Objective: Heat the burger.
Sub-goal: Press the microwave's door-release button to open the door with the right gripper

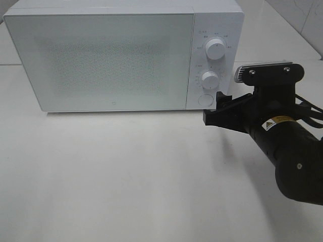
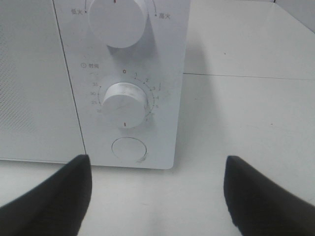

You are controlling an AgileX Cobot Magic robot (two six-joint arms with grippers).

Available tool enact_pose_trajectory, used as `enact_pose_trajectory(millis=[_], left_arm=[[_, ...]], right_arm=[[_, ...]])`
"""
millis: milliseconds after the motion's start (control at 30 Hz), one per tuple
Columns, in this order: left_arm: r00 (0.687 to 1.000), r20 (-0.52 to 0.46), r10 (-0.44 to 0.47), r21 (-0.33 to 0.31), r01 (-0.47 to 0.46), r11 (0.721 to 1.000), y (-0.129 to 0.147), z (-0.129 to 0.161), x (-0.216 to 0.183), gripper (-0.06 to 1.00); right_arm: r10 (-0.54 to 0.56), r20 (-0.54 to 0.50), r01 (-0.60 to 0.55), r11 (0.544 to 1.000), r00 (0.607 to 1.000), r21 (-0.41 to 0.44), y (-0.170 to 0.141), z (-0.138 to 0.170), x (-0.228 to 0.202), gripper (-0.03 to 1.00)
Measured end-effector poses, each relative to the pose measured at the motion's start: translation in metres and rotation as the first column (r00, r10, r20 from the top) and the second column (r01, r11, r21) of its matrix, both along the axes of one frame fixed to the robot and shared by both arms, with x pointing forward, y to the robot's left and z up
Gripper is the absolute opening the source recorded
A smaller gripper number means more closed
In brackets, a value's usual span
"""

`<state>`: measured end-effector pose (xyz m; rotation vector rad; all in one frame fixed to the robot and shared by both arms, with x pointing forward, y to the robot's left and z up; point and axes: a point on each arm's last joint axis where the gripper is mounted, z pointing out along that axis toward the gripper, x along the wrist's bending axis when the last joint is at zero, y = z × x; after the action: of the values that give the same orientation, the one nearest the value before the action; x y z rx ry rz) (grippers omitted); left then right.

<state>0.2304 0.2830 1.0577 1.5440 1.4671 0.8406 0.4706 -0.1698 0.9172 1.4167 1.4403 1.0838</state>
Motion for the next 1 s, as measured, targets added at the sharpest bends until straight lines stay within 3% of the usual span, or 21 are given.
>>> enact_pose_trajectory(millis=[433, 500, 533, 567, 600, 667, 700, 733, 767, 800, 833, 867, 900, 933, 967, 1000], left_arm=[[1.000, 0.000, 0.000, 0.000, 0.000, 1.000, 0.0000, 0.0000, 0.0000, 0.99], [1.000, 0.000, 0.000, 0.000, 0.000, 1.000, 0.0000, 0.0000, 0.0000, 0.99], [1.000, 0.000, 0.000, 0.000, 0.000, 1.000, 0.0000, 0.0000, 0.0000, 0.99], [1.000, 0.000, 0.000, 0.000, 0.000, 1.000, 0.0000, 0.0000, 0.0000, 0.99], [1.000, 0.000, 0.000, 0.000, 0.000, 1.000, 0.0000, 0.0000, 0.0000, 0.99], [1.000, 0.000, 0.000, 0.000, 0.000, 1.000, 0.0000, 0.0000, 0.0000, 0.99], [1.000, 0.000, 0.000, 0.000, 0.000, 1.000, 0.0000, 0.0000, 0.0000, 0.99], [1.000, 0.000, 0.000, 0.000, 0.000, 1.000, 0.0000, 0.0000, 0.0000, 0.99], [1.000, 0.000, 0.000, 0.000, 0.000, 1.000, 0.0000, 0.0000, 0.0000, 0.99], [1.000, 0.000, 0.000, 0.000, 0.000, 1.000, 0.0000, 0.0000, 0.0000, 0.99], [1.000, 0.000, 0.000, 0.000, 0.000, 1.000, 0.0000, 0.0000, 0.0000, 0.99], [1.000, 0.000, 0.000, 0.000, 0.000, 1.000, 0.0000, 0.0000, 0.0000, 0.99], [1.000, 0.000, 0.000, 0.000, 0.000, 1.000, 0.0000, 0.0000, 0.0000, 0.99], [1.000, 0.000, 0.000, 0.000, 0.000, 1.000, 0.0000, 0.0000, 0.0000, 0.99], [1.000, 0.000, 0.000, 0.000, 0.000, 1.000, 0.0000, 0.0000, 0.0000, 0.99], [1.000, 0.000, 0.000, 0.000, 0.000, 1.000, 0.0000, 0.0000, 0.0000, 0.99]], right_arm=[[0.002, -0.025, -0.002, 0.999, 1.000, 0.037, 0.0042, -0.0013, 0.0028, 0.74], [-0.021, -0.029, 0.024, 0.993, 0.999, 0.117, 0.0043, -0.0013, 0.0028, 0.72], [-0.021, -0.029, 0.024, 0.993, 0.999, 0.117, 0.0043, -0.0013, 0.0028, 0.72], [-0.043, -0.035, 0.049, 0.981, 0.998, 0.190, 0.0043, -0.0013, 0.0028, 0.71], [-0.043, -0.035, 0.049, 0.981, 0.998, 0.190, 0.0043, -0.0013, 0.0028, 0.71], [-0.085, -0.051, 0.097, 0.938, 0.995, 0.331, 0.0043, -0.0013, 0.0028, 0.68], [-0.085, -0.051, 0.097, 0.938, 0.995, 0.331, 0.0043, -0.0013, 0.0028, 0.68], [-0.119, -0.070, 0.138, 0.883, 0.990, 0.448, 0.0043, -0.0013, 0.0028, 0.64], [-0.119, -0.070, 0.138, 0.883, 0.990, 0.448, 0.0043, -0.0013, 0.0028, 0.64], [-0.133, -0.080, 0.155, 0.854, 0.988, 0.496, 0.0043, -0.0013, 0.0028, 0.63], [-0.166, -0.109, 0.197, 0.767, 0.980, 0.610, 0.0043, -0.0014, 0.0028, 0.59], [-0.166, -0.109, 0.197, 0.767, 0.980, 0.610, 0.0043, -0.0014, 0.0028, 0.59], [-0.194, -0.142, 0.237, 0.661, 0.971, 0.712, 0.0043, -0.0015, 0.0027, 0.54], [-0.204, -0.158, 0.252, 0.614, 0.966, 0.748, 0.0044, -0.0017, 0.0027, 0.52], [-0.204, -0.158, 0.252, 0.614, 0.966, 0.748, 0.0044, -0.0017, 0.0027, 0.52], [-0.220, -0.199, 0.286, 0.502, 0.955, 0.817, 0.0046, -0.0023, 0.0024, 0.47]])
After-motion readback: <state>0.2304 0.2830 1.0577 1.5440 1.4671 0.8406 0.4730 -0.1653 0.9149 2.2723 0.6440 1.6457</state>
